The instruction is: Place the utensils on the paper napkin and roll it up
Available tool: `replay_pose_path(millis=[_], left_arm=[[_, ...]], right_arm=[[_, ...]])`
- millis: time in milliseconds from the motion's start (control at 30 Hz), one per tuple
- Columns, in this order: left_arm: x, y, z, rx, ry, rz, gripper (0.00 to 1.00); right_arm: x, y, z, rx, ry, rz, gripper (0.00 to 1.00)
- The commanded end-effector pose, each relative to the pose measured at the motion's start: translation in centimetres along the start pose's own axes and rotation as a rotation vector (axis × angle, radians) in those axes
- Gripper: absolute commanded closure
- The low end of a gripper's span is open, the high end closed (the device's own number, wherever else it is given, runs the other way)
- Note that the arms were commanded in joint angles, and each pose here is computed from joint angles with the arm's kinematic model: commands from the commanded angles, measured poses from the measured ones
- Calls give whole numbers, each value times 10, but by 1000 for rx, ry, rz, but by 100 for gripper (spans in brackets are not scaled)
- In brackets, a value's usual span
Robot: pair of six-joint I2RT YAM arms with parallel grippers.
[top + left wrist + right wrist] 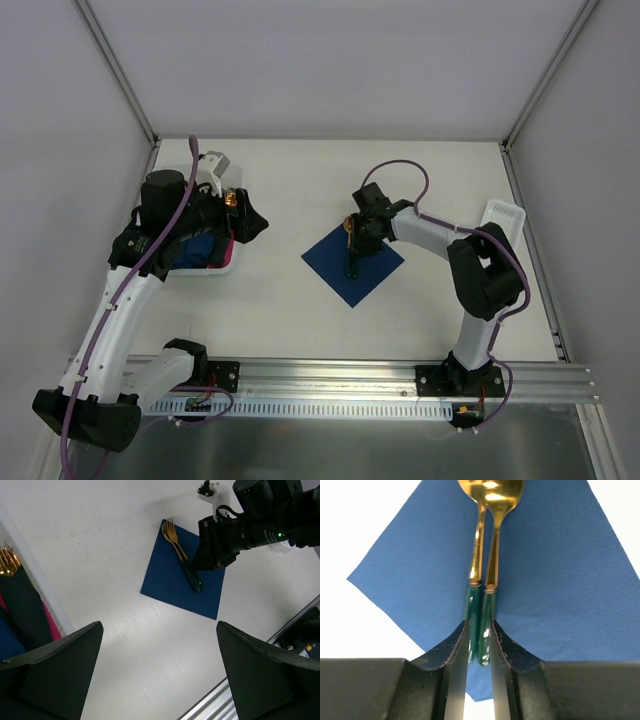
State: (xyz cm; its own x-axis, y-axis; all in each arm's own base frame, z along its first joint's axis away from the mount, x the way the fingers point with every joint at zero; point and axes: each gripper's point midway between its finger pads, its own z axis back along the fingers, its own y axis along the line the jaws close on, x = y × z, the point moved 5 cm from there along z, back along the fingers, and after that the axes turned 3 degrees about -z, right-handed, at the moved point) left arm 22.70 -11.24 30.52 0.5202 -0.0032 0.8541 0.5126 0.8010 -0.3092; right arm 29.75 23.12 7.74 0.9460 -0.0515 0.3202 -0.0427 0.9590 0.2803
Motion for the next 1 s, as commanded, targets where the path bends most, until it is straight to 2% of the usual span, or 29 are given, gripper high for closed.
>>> replay_pose_path(millis=[0,100,200,233,333,400,467,500,567,600,733,967], left_arm=[[-1,-1,1,-52,3,-90,1],[-3,-5,-1,-109,10,-196,3],[-13,-12,-11,-155,55,-341,12],[-21,-28,-17,-207,85,-410,17],[-51,-41,-41,-212,203,-600,23],[-81,-68,-58,-322,295,-724,30],[-103,-81,-76,-359,386,-793,35],[-113,-98,-81,-416,406,-862,42],[-131,-110,-102,-445,458,-919,49],[-137,-121,-107,-486,455,-963,53],[-162,-143,-134,-581,414,-1073,57],[-197,-147,-172,-665,416,-1125,59]], right_arm=[[11,10,25,65,-60,-31,75],[16,9,37,89,-81,-61,69],[22,7,57,124,-120,-88,65],[26,2,63,130,-139,-105,64],[32,-4,96,186,-204,-128,59],[36,-18,114,202,-245,-167,58],[34,-39,141,200,-306,-203,56],[28,-48,149,181,-308,-205,54],[19,-68,172,172,-369,-224,52],[16,-74,179,165,-384,-216,51],[-13,-98,199,128,-399,-241,49],[-38,-109,204,134,-405,-277,48]])
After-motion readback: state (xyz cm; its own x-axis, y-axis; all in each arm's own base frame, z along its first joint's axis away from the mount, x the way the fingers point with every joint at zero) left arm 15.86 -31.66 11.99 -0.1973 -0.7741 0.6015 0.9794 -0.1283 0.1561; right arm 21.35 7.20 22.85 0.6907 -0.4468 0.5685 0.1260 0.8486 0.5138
